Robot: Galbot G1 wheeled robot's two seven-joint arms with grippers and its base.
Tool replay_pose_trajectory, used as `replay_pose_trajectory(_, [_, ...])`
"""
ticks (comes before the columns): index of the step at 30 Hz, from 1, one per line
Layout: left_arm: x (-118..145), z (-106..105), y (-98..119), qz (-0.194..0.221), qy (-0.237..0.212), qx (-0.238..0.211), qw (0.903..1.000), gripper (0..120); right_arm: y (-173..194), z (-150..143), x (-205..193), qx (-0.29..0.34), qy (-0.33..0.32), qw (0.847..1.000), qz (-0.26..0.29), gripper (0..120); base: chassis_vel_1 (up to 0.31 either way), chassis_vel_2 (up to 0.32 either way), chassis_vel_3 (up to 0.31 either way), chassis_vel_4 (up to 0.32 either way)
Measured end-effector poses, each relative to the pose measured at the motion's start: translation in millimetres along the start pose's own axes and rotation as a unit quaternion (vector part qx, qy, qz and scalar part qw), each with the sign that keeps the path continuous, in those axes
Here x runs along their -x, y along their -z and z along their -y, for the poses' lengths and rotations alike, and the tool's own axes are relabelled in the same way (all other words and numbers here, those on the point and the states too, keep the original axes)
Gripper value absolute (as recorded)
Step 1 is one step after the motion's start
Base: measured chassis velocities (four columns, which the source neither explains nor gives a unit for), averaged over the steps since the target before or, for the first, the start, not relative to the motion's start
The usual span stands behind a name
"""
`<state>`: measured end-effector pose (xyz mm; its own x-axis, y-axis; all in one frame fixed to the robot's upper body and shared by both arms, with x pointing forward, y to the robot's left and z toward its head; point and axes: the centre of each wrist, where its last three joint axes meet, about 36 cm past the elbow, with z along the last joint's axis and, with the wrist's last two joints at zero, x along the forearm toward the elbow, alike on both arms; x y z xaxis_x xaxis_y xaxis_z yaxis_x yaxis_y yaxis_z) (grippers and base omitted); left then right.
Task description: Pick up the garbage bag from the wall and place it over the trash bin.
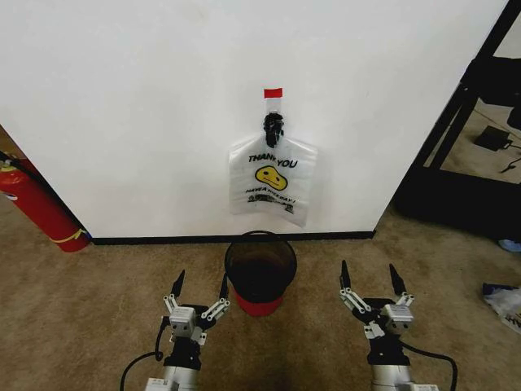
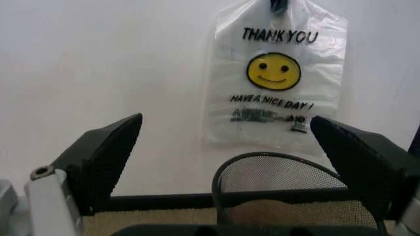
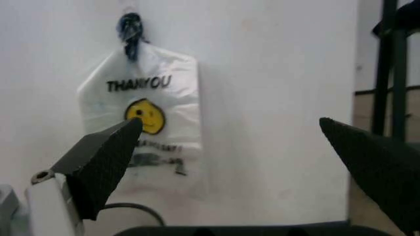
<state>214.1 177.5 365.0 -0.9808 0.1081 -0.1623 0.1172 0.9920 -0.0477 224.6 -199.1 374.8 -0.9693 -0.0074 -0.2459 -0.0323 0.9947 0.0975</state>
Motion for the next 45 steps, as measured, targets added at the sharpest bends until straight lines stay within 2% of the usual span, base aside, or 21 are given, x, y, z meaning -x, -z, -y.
replay_pose_trajectory(3, [1,-1,1,0.003,0.005,0.003,1.0000,100,-1,-3,10,0.029,0.020,0.999,-0.011,100,0.000,0.000,0.000,0.000])
replay_pose_trajectory(5, [3,-6,3,0.008,0.013,0.010,0.9998,100,0,-1,36,0.096,0.048,0.994,-0.027,100,0.000,0.000,0.000,0.000])
replay_pose_trajectory(7, [4,-8,3,0.008,0.015,0.012,0.9998,100,0,2,43,0.108,0.055,0.992,-0.026,100,0.000,0.000,0.000,0.000])
replay_pose_trajectory(8, [3,-10,4,0.009,0.017,0.015,0.9997,100,3,7,60,0.126,0.072,0.989,-0.021,100,0.000,0.000,0.000,0.000])
replay_pose_trajectory(10, [3,-14,5,0.010,0.019,0.020,0.9996,100,8,18,95,0.168,0.120,0.978,-0.013,100,0.000,0.000,0.000,0.000])
replay_pose_trajectory(14, [6,-15,10,0.021,0.025,0.027,0.9991,100,5,25,148,0.242,0.211,0.947,-0.014,100,0.000,0.000,0.000,0.000])
replay_pose_trajectory(16, [6,-15,12,0.024,0.028,0.028,0.9989,100,3,25,159,0.249,0.226,0.942,-0.013,100,0.000,0.000,0.000,0.000])
replay_pose_trajectory(19, [7,-15,19,0.030,0.038,0.027,0.9984,100,-6,17,204,0.262,0.268,0.927,-0.015,100,0.000,0.000,0.000,0.000])
replay_pose_trajectory(22, [7,-17,23,0.033,0.049,0.028,0.9979,100,-17,6,238,0.279,0.274,0.920,-0.029,100,0.000,0.000,0.000,0.000])
replay_pose_trajectory(23, [7,-17,24,0.033,0.052,0.027,0.9977,100,-21,0,255,0.285,0.273,0.918,-0.033,100,0.000,0.000,0.000,0.000])
replay_pose_trajectory(25, [7,-17,25,0.033,0.052,0.027,0.9977,100,-21,-2,259,0.286,0.273,0.918,-0.033,100,0.000,0.000,0.000,0.000])
replay_pose_trajectory(29, [4,-14,28,0.035,0.059,0.028,0.9972,100,-11,-30,317,0.288,0.285,0.914,-0.026,100,0.000,0.000,0.000,0.000])
replay_pose_trajectory(31, [4,-14,28,0.036,0.059,0.028,0.9972,100,-11,-31,319,0.288,0.285,0.914,-0.026,100,0.000,0.000,0.000,0.000])
replay_pose_trajectory(36, [4,-14,31,0.039,0.065,0.029,0.9967,100,-17,-48,355,0.286,0.271,0.918,-0.038,100,0.000,0.000,0.000,0.000])
replay_pose_trajectory(45, [6,-17,34,0.045,0.068,0.030,0.9962,100,-20,-63,374,0.286,0.263,0.920,-0.046,100,0.000,0.000,0.000,0.000])
